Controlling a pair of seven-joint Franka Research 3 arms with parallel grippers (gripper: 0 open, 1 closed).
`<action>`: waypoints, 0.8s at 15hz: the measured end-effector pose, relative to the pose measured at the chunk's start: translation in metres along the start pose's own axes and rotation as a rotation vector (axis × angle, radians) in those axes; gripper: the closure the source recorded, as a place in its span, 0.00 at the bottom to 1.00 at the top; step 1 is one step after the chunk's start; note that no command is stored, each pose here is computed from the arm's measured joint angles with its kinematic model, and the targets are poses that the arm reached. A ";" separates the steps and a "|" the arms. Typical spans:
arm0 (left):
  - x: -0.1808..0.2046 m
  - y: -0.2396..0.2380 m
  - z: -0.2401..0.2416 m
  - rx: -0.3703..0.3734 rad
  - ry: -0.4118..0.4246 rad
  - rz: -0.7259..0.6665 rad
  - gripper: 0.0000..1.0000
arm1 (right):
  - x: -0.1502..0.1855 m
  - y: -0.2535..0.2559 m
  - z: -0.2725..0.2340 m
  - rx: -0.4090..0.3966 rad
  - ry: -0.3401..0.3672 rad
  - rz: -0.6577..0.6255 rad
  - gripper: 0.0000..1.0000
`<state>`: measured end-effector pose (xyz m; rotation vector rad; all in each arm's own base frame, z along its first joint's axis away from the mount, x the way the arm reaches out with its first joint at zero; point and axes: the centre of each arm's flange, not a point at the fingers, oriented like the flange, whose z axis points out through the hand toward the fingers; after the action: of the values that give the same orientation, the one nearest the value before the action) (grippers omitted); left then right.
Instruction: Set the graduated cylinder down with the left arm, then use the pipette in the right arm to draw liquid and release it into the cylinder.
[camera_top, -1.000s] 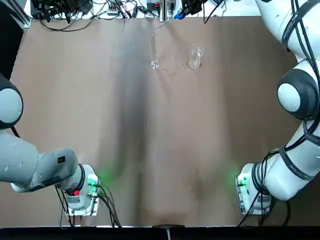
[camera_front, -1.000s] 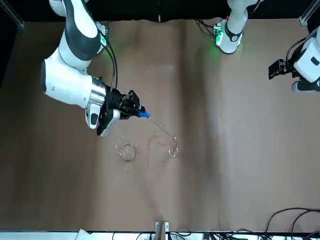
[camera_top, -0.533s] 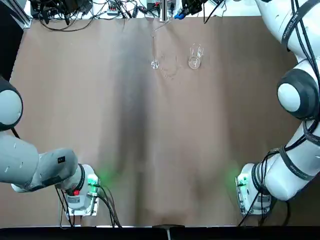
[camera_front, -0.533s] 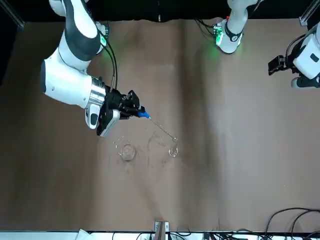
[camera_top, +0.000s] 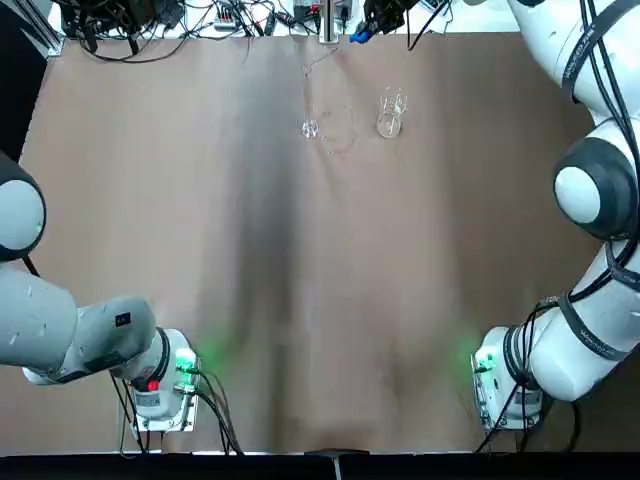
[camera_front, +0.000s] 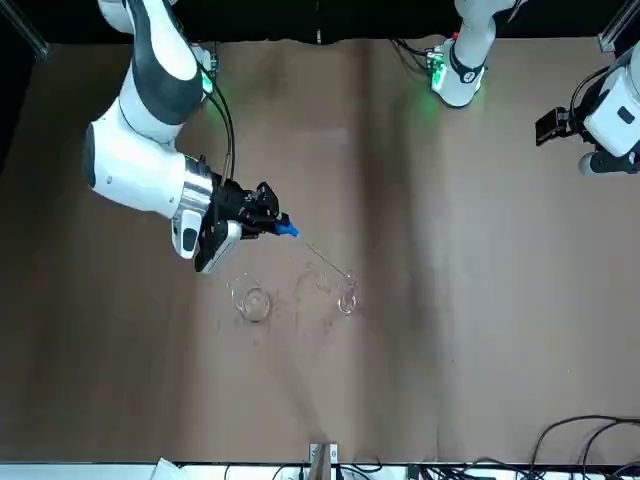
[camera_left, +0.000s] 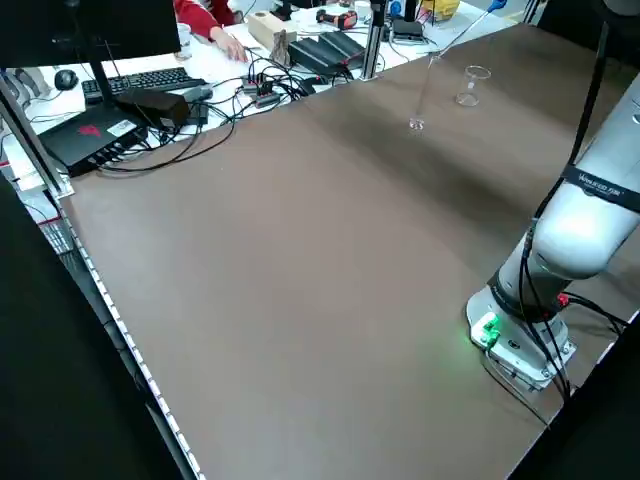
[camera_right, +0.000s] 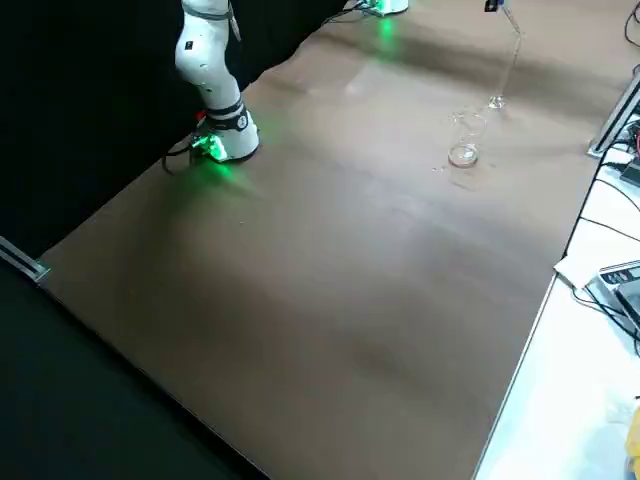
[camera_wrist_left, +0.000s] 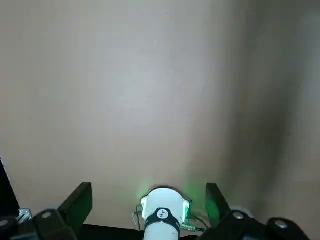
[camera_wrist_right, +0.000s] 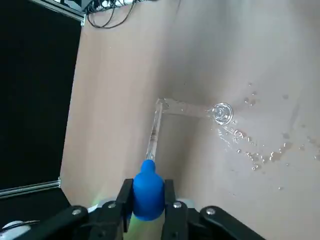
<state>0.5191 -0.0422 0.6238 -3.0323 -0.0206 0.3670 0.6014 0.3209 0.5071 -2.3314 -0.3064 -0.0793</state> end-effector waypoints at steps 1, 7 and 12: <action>0.000 0.000 0.000 0.000 -0.001 0.000 0.00 | -0.001 0.001 0.002 -0.006 -0.005 -0.002 0.71; 0.000 -0.001 0.000 0.000 -0.003 -0.002 0.00 | -0.004 -0.001 0.016 -0.017 -0.028 -0.011 0.71; 0.000 0.000 0.000 0.000 -0.003 -0.001 0.00 | -0.003 -0.001 0.016 -0.018 -0.025 -0.011 0.71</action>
<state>0.5188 -0.0418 0.6236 -3.0316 -0.0223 0.3710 0.5973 0.3323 0.4967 -2.3498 -0.3323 -0.0585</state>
